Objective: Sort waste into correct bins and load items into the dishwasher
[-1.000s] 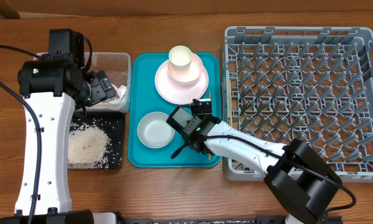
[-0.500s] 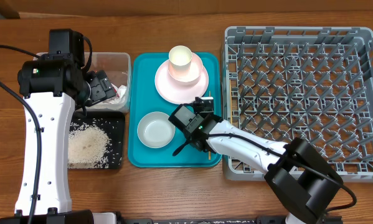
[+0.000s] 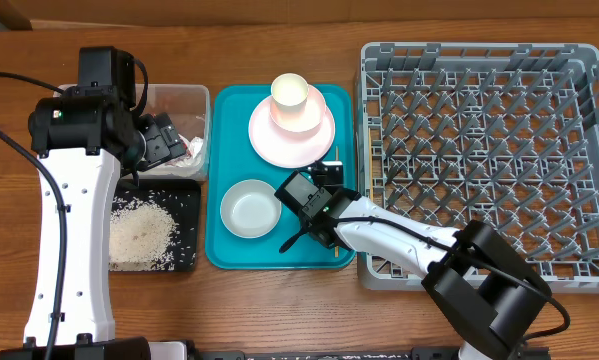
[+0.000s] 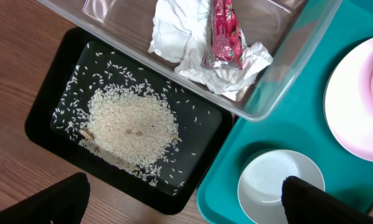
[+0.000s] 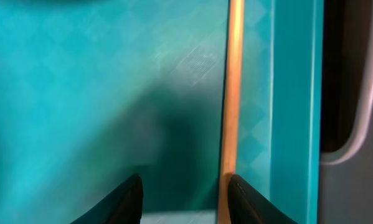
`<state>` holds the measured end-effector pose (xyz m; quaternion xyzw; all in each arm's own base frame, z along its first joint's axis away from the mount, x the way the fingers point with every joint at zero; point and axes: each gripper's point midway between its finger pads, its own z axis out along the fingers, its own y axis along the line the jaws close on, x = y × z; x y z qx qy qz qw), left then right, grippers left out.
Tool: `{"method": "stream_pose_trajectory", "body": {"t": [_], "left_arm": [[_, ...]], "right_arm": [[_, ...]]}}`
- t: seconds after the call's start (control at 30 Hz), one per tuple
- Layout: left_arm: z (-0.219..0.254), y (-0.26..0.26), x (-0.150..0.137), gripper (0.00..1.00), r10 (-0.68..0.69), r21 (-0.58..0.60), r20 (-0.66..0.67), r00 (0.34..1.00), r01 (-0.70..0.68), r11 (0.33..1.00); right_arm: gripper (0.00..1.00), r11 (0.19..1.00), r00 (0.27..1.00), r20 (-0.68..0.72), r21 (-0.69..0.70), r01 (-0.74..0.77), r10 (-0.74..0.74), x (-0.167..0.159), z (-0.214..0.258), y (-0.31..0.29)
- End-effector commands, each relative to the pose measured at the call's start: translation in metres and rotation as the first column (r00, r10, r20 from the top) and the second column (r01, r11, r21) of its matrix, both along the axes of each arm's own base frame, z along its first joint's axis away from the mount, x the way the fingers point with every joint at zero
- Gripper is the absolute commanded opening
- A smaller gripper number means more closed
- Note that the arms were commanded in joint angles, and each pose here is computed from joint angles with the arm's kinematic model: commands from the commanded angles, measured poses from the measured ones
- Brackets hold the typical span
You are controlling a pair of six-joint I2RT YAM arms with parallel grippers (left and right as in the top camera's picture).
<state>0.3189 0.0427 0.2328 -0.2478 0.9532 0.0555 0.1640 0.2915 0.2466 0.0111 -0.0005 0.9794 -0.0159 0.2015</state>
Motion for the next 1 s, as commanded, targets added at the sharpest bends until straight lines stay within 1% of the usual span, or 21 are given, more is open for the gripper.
{"method": "stream_pose_trajectory", "body": {"t": [0.0,0.5,0.67,0.83,0.97], "left_arm": [[0.003,0.001,0.002,1.00,0.004,0.006,0.009,1.000,-0.004,1.000],[0.003,0.001,0.002,1.00,0.004,0.006,0.009,1.000,-0.004,1.000],[0.003,0.001,0.002,1.00,0.004,0.006,0.009,1.000,-0.004,1.000],[0.003,0.001,0.002,1.00,0.004,0.006,0.009,1.000,-0.004,1.000],[0.003,0.001,0.002,1.00,0.004,0.006,0.009,1.000,-0.004,1.000]], "right_arm": [[0.46,1.000,1.000,-0.026,0.025,-0.005,0.005,-0.004,-0.003,0.004],[0.47,1.000,1.000,-0.025,0.026,-0.003,0.004,-0.003,-0.003,0.003],[0.47,1.000,0.999,0.024,-0.014,0.023,-0.022,0.005,0.001,-0.005],[0.47,0.994,0.993,0.035,0.011,0.109,-0.110,0.009,0.001,-0.010],[0.47,0.992,0.991,0.038,0.027,0.125,-0.126,0.010,0.001,-0.009]]}}
